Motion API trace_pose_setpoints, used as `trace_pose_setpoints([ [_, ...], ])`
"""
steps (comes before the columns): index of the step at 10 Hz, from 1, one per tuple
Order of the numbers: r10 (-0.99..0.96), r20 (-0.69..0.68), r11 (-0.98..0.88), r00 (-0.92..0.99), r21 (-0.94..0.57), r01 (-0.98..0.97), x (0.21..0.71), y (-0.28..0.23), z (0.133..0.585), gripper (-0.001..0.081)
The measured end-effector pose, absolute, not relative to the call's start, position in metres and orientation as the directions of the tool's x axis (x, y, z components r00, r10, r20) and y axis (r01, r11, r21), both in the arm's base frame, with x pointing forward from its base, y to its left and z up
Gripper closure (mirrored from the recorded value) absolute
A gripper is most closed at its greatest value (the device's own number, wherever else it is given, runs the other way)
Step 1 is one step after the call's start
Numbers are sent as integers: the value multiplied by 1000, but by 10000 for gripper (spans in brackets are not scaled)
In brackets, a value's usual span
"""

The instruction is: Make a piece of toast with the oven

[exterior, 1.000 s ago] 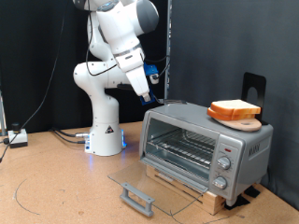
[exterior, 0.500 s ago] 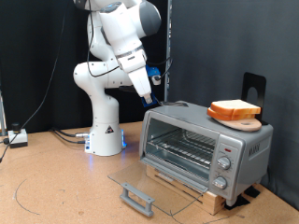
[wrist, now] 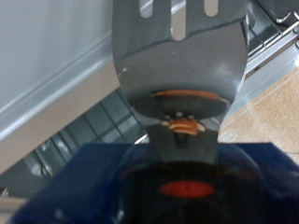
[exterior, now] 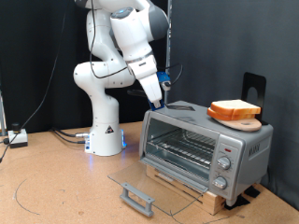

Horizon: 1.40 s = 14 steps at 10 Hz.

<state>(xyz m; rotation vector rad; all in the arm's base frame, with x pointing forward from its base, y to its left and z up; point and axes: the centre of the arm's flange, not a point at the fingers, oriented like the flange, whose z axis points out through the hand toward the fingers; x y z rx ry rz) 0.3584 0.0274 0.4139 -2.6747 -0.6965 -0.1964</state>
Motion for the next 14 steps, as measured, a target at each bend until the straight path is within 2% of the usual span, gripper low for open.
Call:
trace_pose_setpoints([
  [8, 431, 240, -798, 870, -350, 491, 386, 60, 418, 410],
  [14, 442, 207, -798, 873, -353, 488, 387, 68, 411, 410],
])
